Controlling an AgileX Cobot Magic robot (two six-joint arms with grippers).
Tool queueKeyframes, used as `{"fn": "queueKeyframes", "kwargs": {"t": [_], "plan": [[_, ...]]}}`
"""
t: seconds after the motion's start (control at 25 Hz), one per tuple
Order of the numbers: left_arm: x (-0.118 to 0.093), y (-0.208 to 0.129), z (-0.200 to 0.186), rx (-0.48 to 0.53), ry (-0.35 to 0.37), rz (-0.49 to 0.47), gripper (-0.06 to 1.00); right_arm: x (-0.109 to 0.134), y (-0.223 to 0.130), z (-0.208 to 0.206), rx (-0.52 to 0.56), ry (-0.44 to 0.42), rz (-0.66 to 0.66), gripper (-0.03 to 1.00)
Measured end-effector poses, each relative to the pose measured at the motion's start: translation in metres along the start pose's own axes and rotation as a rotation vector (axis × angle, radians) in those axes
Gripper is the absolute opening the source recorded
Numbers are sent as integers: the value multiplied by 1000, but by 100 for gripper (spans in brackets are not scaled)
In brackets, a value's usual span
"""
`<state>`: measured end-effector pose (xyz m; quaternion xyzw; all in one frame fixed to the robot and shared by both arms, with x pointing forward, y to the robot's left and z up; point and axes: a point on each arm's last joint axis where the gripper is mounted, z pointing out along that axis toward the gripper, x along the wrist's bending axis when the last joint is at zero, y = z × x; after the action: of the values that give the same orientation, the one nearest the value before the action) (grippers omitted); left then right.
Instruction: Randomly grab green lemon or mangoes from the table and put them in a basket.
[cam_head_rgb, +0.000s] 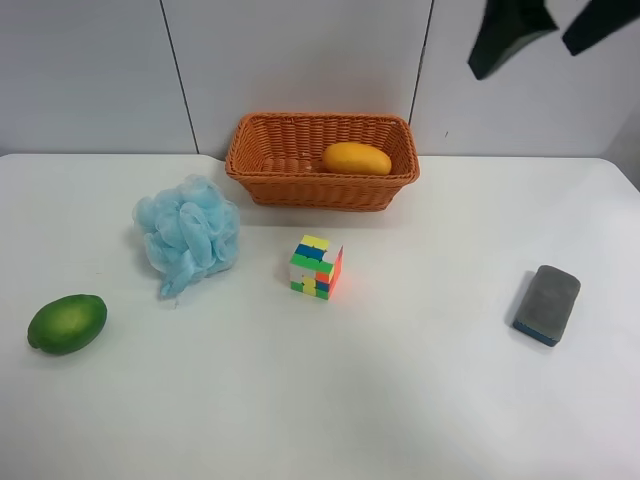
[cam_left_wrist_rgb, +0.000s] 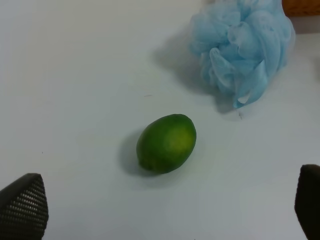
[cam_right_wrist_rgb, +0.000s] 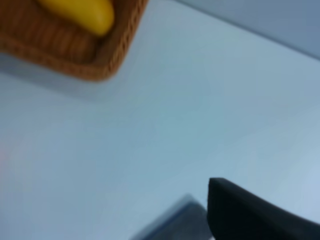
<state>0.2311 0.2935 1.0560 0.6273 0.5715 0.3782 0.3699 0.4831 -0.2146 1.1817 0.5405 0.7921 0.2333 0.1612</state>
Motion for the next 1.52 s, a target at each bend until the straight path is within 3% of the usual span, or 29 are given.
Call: {"fn": "queueKeyframes", "kwargs": {"t": [0.4,0.72,0.92,1.08,1.52], "plan": [[0,0,0,0,0,0,99,8,-165,-46,-73,-3,14,99],[0,0,0,0,0,0,99,12,-251,-37,-221,-8,11,99],[0,0,0,0,0,0,99,13,-280,-26,-304,-11,10,99],[0,0,0,0,0,0,99,13,-287,-29,-439,-16,8,99],[0,0,0,0,0,0,99,13,-287,-25,-453,-17,9,99]]}}
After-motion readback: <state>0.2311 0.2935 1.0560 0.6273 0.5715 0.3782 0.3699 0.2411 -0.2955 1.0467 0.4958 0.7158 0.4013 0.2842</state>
